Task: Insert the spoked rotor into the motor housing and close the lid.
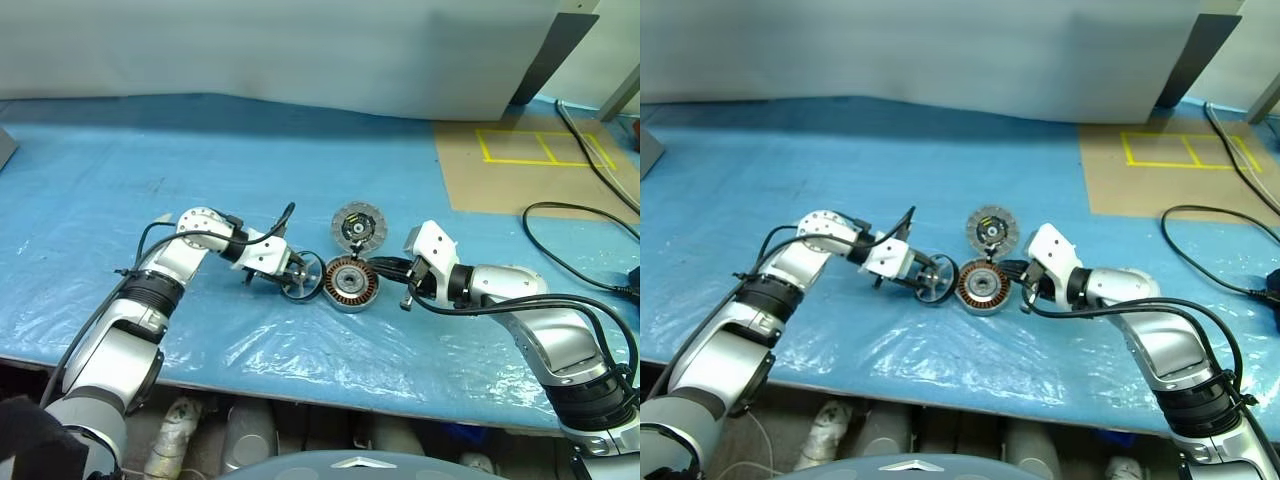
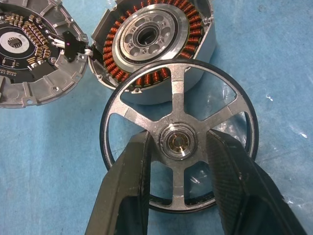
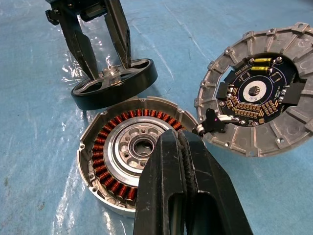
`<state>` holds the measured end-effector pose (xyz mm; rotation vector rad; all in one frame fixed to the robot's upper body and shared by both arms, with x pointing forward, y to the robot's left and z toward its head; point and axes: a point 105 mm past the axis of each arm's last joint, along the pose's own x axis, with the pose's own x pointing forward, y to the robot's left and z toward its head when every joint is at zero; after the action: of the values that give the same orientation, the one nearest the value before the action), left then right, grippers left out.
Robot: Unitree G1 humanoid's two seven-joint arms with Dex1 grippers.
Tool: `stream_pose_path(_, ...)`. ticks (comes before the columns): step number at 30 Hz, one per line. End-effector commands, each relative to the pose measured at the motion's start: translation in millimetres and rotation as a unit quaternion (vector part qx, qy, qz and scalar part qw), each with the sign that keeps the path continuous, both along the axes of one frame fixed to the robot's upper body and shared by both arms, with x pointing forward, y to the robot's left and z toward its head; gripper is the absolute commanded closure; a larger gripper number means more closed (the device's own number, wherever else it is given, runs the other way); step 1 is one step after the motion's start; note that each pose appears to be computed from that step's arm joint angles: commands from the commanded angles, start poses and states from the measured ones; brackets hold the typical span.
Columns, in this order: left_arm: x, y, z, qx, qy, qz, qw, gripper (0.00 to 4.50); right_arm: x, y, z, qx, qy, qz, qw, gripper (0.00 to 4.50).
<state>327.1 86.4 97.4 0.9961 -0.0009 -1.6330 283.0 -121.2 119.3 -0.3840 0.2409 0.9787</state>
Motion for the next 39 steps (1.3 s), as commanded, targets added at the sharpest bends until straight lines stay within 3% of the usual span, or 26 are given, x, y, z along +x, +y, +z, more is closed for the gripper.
stream_pose_path(1,-7.7,2.6,-11.5,-0.003,0.024,0.002,1.000,3.17,-1.9,3.6,8.9,0.004,-0.018,0.008,1.000,4.50)
stream_pose_path(8,-13.0,7.4,12.8,-0.126,0.073,0.045,0.988,3.17,-5.1,3.9,14.5,0.028,-0.008,0.012,1.000,4.50)
stream_pose_path(13,-23.2,12.0,19.2,-0.164,0.107,0.058,0.979,3.17,-5.8,2.9,20.7,0.050,-0.003,0.008,0.999,4.50)
stream_pose_path(21,-20.5,-8.6,47.0,-0.254,0.143,0.077,0.953,3.17,-7.7,-0.4,33.2,0.108,0.006,-0.025,0.994,4.50)
stream_pose_path(30,-18.9,-27.4,25.1,-0.192,0.132,0.064,0.970,3.17,-12.4,-1.7,25.5,0.112,0.016,-0.054,0.992,4.50)
stream_pose_path(39,-12.0,-45.5,38.8,-0.219,0.138,0.054,0.964,3.17,-13.3,-5.1,21.3,0.103,0.014,-0.069,0.992,4.50)
